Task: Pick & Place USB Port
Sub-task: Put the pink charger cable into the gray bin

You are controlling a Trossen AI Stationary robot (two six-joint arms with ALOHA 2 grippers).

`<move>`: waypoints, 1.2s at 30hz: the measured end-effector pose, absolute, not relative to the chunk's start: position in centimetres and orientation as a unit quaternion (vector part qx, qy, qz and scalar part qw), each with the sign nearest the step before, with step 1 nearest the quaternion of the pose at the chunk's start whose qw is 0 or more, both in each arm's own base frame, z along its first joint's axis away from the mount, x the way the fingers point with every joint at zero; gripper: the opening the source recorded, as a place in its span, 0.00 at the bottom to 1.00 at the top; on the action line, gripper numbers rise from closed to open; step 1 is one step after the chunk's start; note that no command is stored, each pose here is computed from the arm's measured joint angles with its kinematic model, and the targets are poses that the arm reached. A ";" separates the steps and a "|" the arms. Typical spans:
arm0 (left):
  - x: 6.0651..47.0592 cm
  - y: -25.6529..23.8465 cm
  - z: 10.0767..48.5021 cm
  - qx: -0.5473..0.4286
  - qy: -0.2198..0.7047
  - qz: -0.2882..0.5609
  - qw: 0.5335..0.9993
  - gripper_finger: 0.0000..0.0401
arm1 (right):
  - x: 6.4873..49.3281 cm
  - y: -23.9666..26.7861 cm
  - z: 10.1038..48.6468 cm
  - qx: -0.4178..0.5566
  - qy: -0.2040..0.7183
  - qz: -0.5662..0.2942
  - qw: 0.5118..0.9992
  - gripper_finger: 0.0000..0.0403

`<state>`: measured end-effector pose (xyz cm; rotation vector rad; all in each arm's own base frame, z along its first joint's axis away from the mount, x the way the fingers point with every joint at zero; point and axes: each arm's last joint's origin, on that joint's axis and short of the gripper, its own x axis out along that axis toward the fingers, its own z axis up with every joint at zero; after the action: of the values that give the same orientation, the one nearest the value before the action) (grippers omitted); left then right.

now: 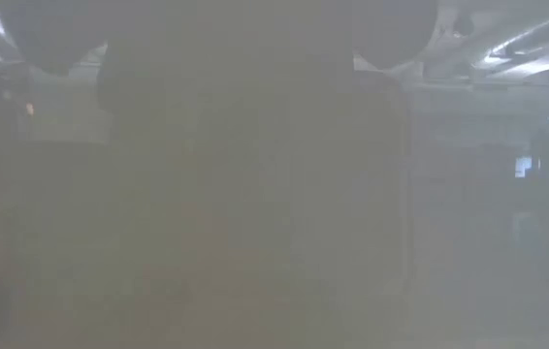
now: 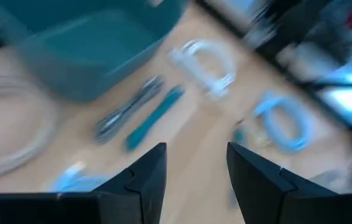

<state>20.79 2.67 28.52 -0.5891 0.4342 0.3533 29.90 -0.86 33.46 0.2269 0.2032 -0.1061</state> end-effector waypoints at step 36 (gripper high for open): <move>27.9 3.6 32.9 -0.260 -0.053 0.011 0.964 0.42 | 29.7 -0.7 34.1 0.136 0.076 -0.048 0.987 0.08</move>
<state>27.92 3.59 32.85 -0.5255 -0.1065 0.0215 29.75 -0.70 34.10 0.2733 0.1532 -0.0958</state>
